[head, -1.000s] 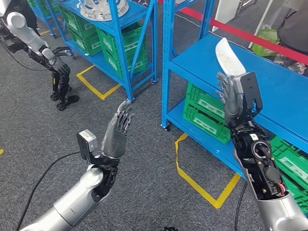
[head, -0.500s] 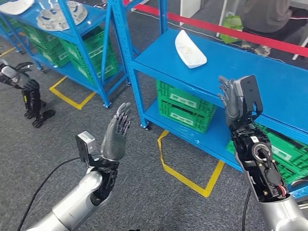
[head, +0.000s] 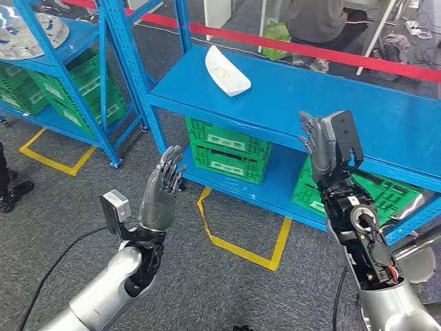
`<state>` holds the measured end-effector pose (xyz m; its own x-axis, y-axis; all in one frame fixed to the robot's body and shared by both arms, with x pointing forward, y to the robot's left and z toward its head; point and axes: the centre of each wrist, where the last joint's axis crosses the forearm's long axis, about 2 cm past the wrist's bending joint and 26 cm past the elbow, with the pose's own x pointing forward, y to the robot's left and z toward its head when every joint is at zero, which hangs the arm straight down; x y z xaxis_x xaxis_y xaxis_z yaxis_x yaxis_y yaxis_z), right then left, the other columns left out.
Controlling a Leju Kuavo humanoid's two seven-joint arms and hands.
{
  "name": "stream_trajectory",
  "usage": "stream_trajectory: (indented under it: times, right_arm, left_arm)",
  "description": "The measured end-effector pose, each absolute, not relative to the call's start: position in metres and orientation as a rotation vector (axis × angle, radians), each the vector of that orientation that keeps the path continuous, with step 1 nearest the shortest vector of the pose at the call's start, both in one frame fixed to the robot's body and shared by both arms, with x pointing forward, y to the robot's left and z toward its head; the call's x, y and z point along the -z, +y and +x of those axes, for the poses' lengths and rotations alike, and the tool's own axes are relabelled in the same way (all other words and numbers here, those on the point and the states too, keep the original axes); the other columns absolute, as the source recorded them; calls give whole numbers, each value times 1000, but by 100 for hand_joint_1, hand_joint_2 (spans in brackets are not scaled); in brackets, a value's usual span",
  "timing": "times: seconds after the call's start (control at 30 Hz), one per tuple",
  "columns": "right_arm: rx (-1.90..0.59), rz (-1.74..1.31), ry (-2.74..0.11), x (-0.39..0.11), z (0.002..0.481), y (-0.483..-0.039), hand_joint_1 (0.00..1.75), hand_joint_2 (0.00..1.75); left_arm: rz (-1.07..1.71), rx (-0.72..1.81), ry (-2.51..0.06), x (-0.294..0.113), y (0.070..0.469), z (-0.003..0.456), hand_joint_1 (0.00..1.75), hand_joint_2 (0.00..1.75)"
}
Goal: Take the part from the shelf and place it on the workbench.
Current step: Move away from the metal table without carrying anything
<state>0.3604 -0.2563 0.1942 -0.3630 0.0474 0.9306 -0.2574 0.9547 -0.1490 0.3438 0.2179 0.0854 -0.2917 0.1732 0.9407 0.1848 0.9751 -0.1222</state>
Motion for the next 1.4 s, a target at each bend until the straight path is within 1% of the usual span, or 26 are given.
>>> stream_trajectory:
  times: [0.93,1.4]
  right_arm:
    - [-322,149,-1927,-201,362,-256,0,0]
    - [-320,146,-1917,-198,358,-255,0,0]
  left_arm:
    - [-271,27,-1894,-95,221,351,0,0]
    - [-261,29,-1884,-91,222,348,0,0]
